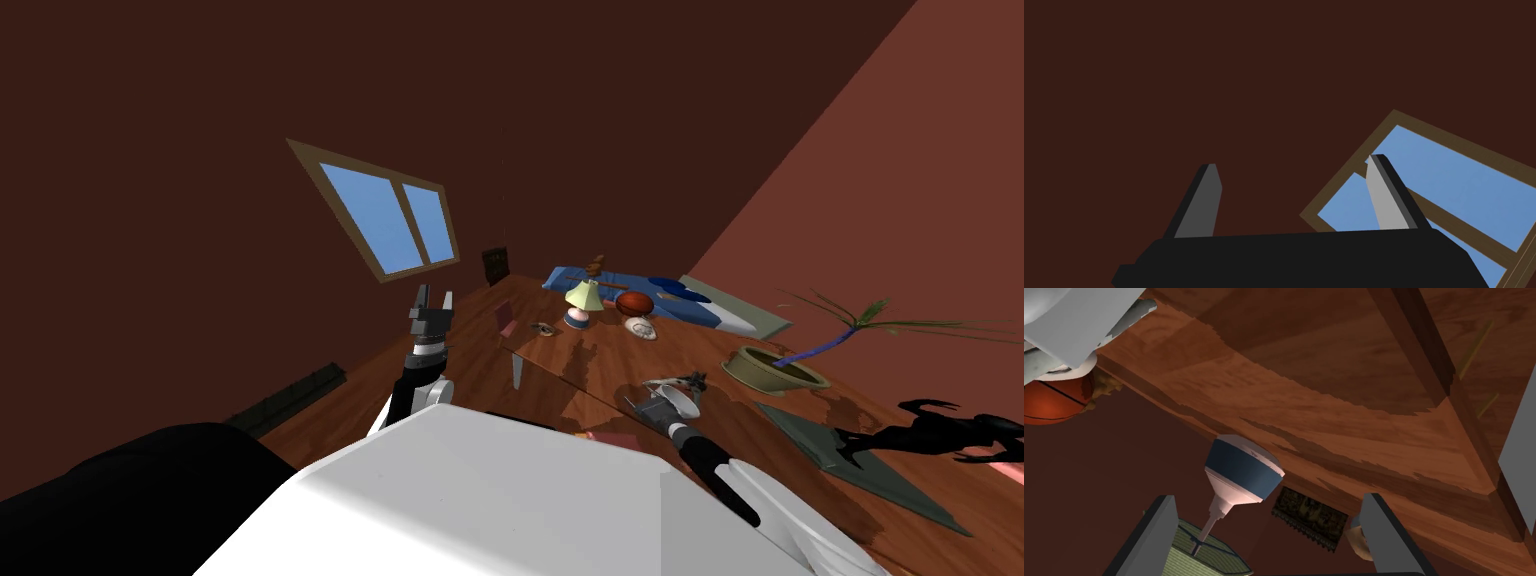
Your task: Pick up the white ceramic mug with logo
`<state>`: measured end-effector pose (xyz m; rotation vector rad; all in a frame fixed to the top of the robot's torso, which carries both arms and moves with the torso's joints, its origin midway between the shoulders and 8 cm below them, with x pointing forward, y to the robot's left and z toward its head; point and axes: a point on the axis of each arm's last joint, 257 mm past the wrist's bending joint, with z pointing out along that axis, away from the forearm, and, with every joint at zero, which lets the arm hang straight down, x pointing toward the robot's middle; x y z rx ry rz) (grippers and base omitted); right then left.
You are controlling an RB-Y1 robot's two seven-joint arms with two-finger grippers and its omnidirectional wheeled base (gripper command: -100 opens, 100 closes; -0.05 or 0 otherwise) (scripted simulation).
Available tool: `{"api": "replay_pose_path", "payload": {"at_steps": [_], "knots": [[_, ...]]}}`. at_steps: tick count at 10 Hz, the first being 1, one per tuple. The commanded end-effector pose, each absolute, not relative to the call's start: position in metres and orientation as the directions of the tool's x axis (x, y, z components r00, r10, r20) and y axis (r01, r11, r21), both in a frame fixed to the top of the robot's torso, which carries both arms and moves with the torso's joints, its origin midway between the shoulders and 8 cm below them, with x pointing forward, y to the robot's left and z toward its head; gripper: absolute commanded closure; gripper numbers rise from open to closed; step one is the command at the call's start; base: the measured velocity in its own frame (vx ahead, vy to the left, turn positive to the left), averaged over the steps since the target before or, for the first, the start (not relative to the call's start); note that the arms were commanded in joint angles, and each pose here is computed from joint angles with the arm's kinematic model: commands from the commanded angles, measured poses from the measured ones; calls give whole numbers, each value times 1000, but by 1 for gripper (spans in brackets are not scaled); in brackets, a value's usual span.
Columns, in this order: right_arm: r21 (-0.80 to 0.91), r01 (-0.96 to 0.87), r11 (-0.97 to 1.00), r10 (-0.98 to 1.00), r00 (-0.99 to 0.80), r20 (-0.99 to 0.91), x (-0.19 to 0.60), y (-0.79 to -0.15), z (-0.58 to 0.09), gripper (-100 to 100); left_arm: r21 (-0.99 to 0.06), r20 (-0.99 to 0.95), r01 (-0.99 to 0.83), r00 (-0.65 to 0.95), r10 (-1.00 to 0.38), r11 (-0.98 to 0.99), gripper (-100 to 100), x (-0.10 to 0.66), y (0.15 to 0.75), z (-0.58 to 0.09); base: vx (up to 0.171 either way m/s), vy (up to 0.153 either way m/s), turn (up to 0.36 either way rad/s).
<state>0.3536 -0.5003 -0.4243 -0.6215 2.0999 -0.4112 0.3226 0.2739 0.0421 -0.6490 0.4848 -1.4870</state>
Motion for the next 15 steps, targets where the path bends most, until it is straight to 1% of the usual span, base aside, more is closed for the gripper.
{"api": "replay_pose_path", "payload": {"at_steps": [1,4,8,9,10,11,12,14,15], "knots": [[-564,-317,763,-639,-505,-581,342,-526,-429,-100,-663,94,748,43,-995,-30,0,323,274,42,-12,-9,130],[-640,-388,664,-728,-532,-433,315,-569,-438,-100,-663,94,748,43,-995,-30,0,323,274,42,-10,-20,101],[-680,-491,545,-800,-548,-245,272,-617,-449,-100,-663,94,748,43,-995,-30,0,323,274,42,-4,-31,102],[-678,-509,531,-806,-549,-219,264,-622,-453,-100,-663,93,748,43,-995,-30,0,323,274,42,28,-52,82],[-677,-494,545,-799,-550,-242,269,-618,-450,-100,-663,93,748,43,-995,-30,0,323,274,42,17,-26,14],[-678,-497,541,-802,-550,-236,267,-619,-451,0,-663,93,748,43,-995,-30,0,323,274,42,2,-6,-3],[-682,-491,542,-798,-555,-235,270,-611,-459,-100,-663,94,748,43,-995,-30,0,323,274,42,23,-51,38],[-682,-489,544,-796,-559,-234,269,-611,-461,-100,-663,93,748,43,-995,-30,0,323,274,42,31,-62,32],[-683,-489,542,-797,-558,-233,270,-611,-461,100,-663,94,748,43,-995,-30,0,323,274,42,6,-12,5]]}}
